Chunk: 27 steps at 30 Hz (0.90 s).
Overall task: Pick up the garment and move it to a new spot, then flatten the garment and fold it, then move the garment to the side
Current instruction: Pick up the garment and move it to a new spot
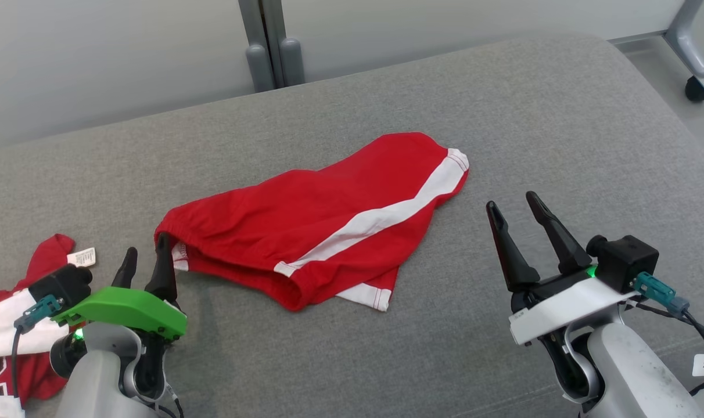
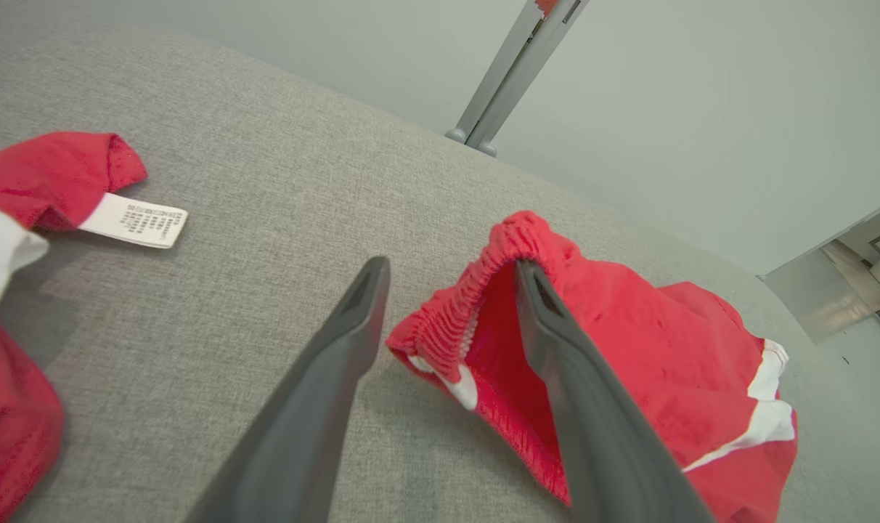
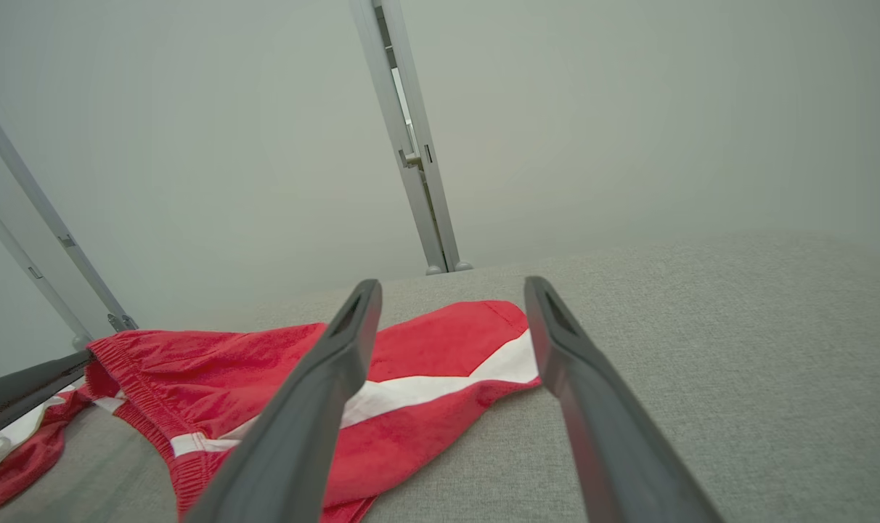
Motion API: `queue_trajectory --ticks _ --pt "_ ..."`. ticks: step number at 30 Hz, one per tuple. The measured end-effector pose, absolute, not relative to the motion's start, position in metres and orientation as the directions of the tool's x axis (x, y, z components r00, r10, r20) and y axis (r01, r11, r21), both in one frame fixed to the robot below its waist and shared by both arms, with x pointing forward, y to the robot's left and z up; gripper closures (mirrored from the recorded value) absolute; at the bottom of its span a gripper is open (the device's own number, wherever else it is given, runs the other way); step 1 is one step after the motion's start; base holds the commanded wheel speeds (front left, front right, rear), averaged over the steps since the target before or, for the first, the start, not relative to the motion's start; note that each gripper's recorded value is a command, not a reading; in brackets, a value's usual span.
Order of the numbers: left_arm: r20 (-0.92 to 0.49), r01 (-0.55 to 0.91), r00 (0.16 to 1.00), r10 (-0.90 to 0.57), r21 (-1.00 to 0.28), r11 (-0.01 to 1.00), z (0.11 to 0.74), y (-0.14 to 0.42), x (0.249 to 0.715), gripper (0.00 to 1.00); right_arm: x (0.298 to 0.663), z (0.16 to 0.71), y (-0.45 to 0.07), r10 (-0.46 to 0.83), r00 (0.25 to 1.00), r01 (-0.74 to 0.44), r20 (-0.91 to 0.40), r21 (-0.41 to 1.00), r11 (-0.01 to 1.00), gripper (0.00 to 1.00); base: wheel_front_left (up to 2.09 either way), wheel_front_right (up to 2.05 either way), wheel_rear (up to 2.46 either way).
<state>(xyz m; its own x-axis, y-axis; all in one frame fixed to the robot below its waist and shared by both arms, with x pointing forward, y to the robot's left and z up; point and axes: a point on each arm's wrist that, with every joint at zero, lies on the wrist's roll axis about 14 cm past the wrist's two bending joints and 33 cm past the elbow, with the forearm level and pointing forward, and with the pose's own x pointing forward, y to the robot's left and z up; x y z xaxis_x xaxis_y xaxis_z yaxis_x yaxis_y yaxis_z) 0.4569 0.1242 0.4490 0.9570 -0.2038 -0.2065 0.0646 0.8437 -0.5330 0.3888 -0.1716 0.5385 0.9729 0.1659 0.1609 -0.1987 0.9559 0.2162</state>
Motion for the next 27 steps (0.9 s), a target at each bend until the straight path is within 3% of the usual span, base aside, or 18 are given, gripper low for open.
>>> queue_trajectory --ticks 13,27 --pt "0.079 0.158 0.987 -0.140 -0.332 0.930 0.517 0.158 0.459 0.00 0.389 0.541 -0.161 0.212 0.963 -0.243 0.165 0.196 0.950 0.00 0.00 0.00 0.00" --pt "0.139 0.121 0.985 -0.099 -0.160 0.980 0.528 0.147 0.420 0.00 0.383 0.543 -0.180 0.162 0.971 -0.190 0.174 0.161 0.968 0.00 0.00 0.00 0.00"
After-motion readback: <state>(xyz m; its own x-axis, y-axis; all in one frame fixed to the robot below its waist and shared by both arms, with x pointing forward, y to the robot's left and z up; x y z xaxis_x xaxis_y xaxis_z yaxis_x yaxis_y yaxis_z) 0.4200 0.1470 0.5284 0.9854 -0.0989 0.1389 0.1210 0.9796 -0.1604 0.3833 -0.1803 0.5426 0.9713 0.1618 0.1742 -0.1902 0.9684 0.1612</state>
